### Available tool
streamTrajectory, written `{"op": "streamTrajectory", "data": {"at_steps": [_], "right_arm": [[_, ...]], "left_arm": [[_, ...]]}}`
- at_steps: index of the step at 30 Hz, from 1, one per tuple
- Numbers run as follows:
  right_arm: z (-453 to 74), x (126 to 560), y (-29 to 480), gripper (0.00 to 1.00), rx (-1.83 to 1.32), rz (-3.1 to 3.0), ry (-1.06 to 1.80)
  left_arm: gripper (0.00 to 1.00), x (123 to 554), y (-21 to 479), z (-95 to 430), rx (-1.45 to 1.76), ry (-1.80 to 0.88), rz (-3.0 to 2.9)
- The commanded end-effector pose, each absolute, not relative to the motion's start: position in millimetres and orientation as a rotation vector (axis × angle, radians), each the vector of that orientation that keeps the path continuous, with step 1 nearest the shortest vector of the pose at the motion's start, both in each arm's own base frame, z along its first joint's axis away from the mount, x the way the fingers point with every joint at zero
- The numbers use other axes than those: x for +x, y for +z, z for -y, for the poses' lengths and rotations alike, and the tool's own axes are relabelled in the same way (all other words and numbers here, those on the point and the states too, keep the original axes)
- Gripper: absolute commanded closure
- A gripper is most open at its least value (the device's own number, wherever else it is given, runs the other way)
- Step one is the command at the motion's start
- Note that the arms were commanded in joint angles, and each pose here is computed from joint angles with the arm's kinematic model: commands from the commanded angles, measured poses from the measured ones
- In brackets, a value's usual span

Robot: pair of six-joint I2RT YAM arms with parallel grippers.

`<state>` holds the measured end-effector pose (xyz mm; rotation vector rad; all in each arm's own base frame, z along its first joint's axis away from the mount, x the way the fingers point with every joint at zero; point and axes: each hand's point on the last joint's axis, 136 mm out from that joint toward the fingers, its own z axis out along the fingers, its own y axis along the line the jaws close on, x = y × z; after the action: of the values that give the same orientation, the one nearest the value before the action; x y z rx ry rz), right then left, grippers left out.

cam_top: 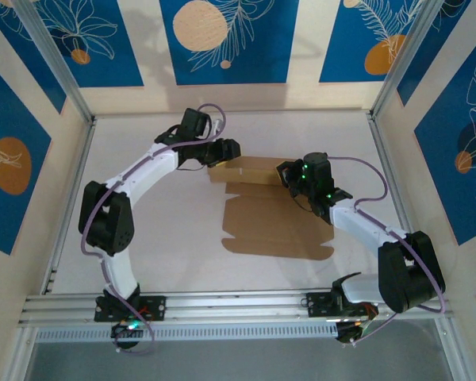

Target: Fold the paper box

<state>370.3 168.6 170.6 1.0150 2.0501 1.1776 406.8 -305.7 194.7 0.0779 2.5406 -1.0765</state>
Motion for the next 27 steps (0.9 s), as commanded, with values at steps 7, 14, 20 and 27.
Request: {"op": "streamTrajectory", "data": {"at_steps": [7,14,20,27], "right_arm": [[-180.6,363.2,157.6,0.95,1.006,-2.145,1.171],[-179.5,364.6,157.4,0.95,1.013,-2.143,1.167],[-177.0,363.4,159.2,0.95,0.995,-2.148,1.143],[-178.3,364.1,155.9,0.95,0.998,-2.154,1.143]], "left_arm": [[0.43,402.9,185.1,333.0,0.084,-1.178,-2.520],[0.43,394.7,181.5,352.3,0.078,-1.263,-2.510],[0.42,390.5,183.5,327.5,0.065,-1.151,-2.545],[0.43,380.7,188.0,335.1,-0.022,-1.320,-2.523]]}}
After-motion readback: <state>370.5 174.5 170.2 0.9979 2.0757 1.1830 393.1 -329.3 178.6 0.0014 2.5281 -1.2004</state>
